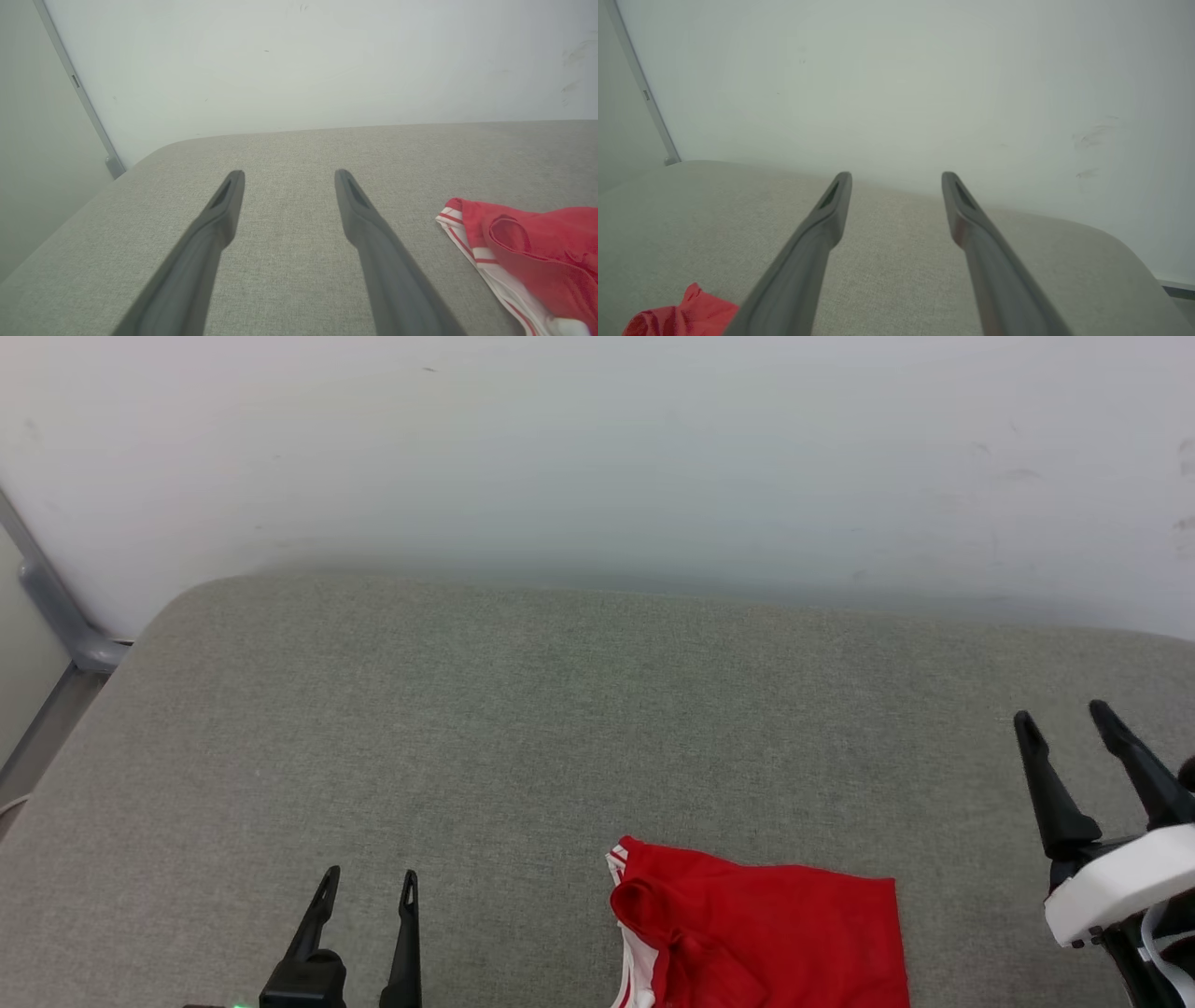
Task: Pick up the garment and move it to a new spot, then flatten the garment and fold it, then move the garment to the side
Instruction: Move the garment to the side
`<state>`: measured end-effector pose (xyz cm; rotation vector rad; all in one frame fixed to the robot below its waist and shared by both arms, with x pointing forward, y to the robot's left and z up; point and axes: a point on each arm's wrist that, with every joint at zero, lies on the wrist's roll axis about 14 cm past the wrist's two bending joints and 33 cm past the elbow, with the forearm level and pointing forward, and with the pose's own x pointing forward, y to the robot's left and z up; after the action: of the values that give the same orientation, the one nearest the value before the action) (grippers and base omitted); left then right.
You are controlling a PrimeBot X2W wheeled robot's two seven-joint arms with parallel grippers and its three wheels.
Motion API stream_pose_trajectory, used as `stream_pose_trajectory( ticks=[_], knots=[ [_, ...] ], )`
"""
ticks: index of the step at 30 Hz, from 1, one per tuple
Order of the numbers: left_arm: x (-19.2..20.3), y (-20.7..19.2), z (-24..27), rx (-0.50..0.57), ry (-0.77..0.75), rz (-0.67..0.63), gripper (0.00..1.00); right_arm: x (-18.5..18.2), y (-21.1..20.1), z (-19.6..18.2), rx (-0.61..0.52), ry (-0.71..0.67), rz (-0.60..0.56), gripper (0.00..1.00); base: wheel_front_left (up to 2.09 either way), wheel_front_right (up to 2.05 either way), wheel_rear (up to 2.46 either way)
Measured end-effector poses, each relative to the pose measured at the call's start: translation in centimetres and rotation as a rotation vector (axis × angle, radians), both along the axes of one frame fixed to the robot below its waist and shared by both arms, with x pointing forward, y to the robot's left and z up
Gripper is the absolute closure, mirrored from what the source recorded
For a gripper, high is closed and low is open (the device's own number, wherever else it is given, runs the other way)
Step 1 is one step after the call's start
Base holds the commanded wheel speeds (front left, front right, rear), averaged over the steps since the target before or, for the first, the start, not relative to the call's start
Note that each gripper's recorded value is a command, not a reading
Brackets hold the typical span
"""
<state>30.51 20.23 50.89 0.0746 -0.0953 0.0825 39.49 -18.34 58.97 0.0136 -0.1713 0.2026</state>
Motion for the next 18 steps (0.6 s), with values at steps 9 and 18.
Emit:
stream_pose_trajectory(
  ticks=[9, 18],
  knots=[
    [0.1, 0.1, 0.0, -0.007, 0.002, 0.008, 0.0, 0.8, 3.3, -6.5, 0.005, 0.5, 0.204, 0.0, 0.0, 0.0, 0.0],
    [-0.1, 0.4, -0.6, -0.016, 0.022, 0.024, 0.0, -3.6, 4.4, -14.7, -0.003, 0.972, 0.319, 0.0, 0.0, 0.0, 0.0]
  ],
)
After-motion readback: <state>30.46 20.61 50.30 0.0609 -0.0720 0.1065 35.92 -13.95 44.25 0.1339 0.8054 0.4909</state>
